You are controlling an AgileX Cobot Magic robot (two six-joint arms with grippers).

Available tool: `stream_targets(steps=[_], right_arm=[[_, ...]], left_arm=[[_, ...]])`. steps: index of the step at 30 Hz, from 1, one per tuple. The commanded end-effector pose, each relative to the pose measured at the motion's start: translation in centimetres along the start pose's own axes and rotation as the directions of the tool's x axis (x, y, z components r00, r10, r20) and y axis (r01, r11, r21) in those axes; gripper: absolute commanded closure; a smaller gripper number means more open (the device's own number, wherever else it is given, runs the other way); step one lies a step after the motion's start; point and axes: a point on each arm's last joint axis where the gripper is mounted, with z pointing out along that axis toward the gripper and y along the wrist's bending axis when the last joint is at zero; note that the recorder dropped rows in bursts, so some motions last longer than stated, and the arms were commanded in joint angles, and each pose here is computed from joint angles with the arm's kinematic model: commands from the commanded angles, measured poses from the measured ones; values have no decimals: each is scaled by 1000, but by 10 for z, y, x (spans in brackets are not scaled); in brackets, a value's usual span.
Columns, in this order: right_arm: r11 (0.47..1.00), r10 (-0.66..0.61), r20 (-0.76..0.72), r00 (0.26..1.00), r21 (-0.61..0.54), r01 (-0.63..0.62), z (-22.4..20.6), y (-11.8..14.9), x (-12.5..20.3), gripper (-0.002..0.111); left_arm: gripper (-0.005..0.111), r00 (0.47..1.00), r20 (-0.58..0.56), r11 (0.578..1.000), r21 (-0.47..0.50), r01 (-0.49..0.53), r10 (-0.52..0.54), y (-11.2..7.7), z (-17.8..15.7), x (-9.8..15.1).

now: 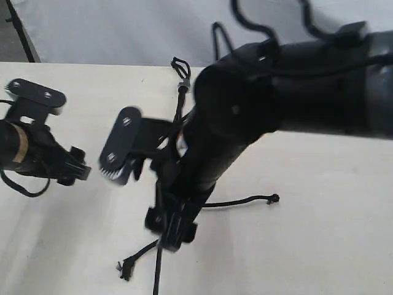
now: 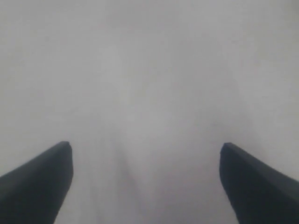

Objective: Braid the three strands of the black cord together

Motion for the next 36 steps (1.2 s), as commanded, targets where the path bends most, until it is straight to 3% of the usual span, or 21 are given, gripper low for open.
stream_targets(steps=[1,5,8,10,14,15,17,22,26,29,36], right_arm=[[974,220,39,975,52,-222,1,-38,43,25],[957,275,34,961,85,-277,15,-45,68,25],[957,274,40,961,90,-277,14,-46,68,25],[957,274,40,961,90,-277,14,-46,68,25],[957,274,40,961,90,-277,14,-46,68,25],[957,274,40,961,90,-277,14,-46,68,25],[957,274,40,961,90,-277,14,-46,68,25],[957,271,38,962,93,-273,14,-46,68,25],[958,267,37,963,95,-269,14,-47,69,25],[958,267,37,963,95,-269,14,-47,69,25],[958,267,37,963,95,-269,14,-47,69,25]], left_arm=[[27,986,-2,982,94,-166,167,-51,-8,6],[27,938,-14,921,195,-338,347,-96,-20,19],[28,920,-22,897,231,-376,391,-107,-24,26],[40,925,29,880,297,-370,379,-112,-22,37],[74,934,16,884,317,-344,357,-112,-21,46],[77,936,27,883,322,-341,351,-112,-22,45],[76,947,44,889,331,-315,319,-113,-24,42],[59,967,35,907,340,-249,252,-114,-26,41],[48,957,41,883,376,-280,286,-128,-25,47],[47,948,46,864,398,-308,316,-137,-25,52],[47,928,3,856,386,-344,372,-138,-15,60]])
